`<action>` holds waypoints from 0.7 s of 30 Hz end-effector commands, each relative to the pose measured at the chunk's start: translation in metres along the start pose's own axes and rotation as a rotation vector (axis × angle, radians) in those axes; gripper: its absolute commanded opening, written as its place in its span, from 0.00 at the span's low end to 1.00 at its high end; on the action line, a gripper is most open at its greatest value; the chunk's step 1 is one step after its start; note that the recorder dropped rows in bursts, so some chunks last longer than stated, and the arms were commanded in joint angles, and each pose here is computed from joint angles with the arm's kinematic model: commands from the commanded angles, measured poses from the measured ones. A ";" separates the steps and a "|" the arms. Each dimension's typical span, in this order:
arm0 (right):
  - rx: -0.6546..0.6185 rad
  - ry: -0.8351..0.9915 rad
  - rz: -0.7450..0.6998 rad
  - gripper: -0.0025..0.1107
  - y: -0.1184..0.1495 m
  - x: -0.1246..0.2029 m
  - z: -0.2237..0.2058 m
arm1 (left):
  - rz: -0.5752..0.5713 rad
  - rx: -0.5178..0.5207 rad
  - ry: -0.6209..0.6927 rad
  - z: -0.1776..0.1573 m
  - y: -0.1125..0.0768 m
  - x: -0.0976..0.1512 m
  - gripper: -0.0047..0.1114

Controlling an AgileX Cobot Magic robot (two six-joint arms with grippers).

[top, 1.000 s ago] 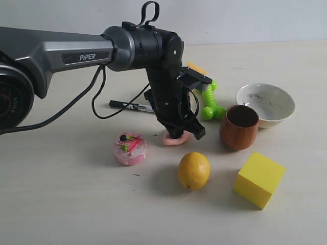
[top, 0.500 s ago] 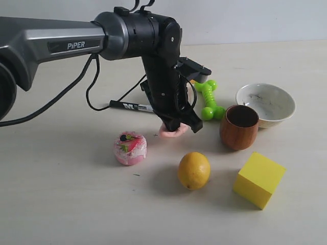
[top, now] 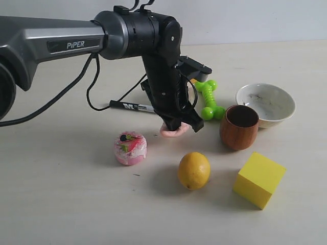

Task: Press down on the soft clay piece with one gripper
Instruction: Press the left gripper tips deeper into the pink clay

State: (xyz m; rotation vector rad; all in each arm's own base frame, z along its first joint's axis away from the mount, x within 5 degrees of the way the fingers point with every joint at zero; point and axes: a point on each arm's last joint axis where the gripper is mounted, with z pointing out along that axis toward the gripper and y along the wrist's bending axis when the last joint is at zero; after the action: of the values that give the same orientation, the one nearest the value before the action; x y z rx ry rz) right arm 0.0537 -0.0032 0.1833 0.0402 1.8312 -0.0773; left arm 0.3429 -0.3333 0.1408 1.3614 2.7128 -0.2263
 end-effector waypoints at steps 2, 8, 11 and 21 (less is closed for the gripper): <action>0.001 -0.010 -0.005 0.02 0.000 0.001 0.000 | -0.021 0.020 0.012 0.011 0.000 0.001 0.04; 0.001 -0.010 -0.005 0.02 0.000 0.001 0.000 | -0.027 0.027 0.023 0.020 0.000 0.001 0.04; 0.001 -0.010 -0.005 0.02 0.000 0.001 0.000 | -0.027 0.021 -0.002 0.018 0.001 -0.001 0.04; 0.001 -0.010 -0.005 0.02 0.000 0.001 0.000 | -0.026 0.017 -0.021 0.015 0.001 -0.003 0.29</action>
State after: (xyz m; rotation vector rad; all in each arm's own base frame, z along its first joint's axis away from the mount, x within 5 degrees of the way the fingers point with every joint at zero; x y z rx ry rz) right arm 0.0537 -0.0032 0.1833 0.0402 1.8312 -0.0773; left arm 0.3448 -0.3375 0.1209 1.3374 2.7289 -0.2576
